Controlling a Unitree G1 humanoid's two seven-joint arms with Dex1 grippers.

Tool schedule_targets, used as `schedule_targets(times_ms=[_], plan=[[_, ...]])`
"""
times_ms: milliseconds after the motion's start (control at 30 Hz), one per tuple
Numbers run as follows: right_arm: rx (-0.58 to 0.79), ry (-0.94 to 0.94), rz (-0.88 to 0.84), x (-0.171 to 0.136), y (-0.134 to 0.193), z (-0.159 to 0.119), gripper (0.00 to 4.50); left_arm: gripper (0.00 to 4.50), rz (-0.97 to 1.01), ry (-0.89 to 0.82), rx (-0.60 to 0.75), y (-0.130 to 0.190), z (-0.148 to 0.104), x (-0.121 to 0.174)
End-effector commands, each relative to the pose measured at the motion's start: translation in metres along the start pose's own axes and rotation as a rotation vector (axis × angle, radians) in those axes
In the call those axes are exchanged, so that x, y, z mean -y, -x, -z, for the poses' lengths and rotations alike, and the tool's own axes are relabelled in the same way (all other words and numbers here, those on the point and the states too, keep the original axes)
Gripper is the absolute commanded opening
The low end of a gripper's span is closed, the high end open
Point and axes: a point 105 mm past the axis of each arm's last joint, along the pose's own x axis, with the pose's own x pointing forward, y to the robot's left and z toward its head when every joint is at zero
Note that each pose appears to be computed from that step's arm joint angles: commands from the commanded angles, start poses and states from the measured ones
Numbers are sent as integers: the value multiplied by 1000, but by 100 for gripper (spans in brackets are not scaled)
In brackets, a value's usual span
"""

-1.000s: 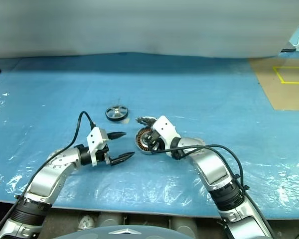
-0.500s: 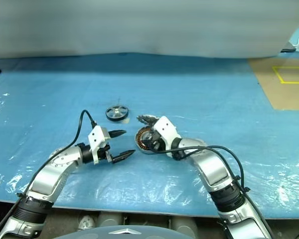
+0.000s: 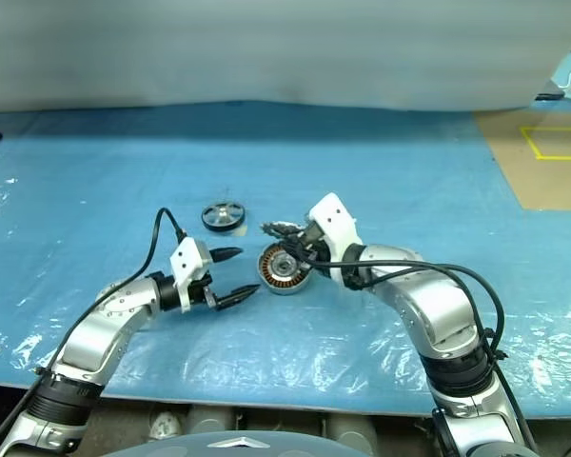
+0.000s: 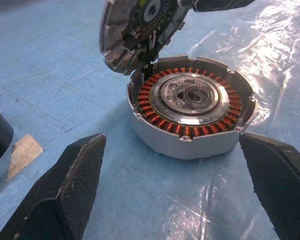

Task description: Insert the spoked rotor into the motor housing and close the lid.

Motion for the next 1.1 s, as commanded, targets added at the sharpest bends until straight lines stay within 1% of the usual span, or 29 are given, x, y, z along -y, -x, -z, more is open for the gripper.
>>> schedule_targets(times_ms=[33, 200, 500, 767, 1100], plan=[[8, 45, -34, -10, -6, -12, 2, 450, 11, -31, 36, -2, -14, 2], [-40, 60, -42, -11, -9, -12, 2, 450, -5, -36, 32, -2, -16, -1], [-143, 62, -46, -9, -10, 4, 2, 450, -22, -33, 26, -2, -15, -4], [-184, 44, -52, -8, -14, 14, 2, 450, -34, -28, 23, 0, -12, -6], [-202, 43, -49, -4, -20, 22, 2, 450, -49, -28, 23, 0, -10, -8]])
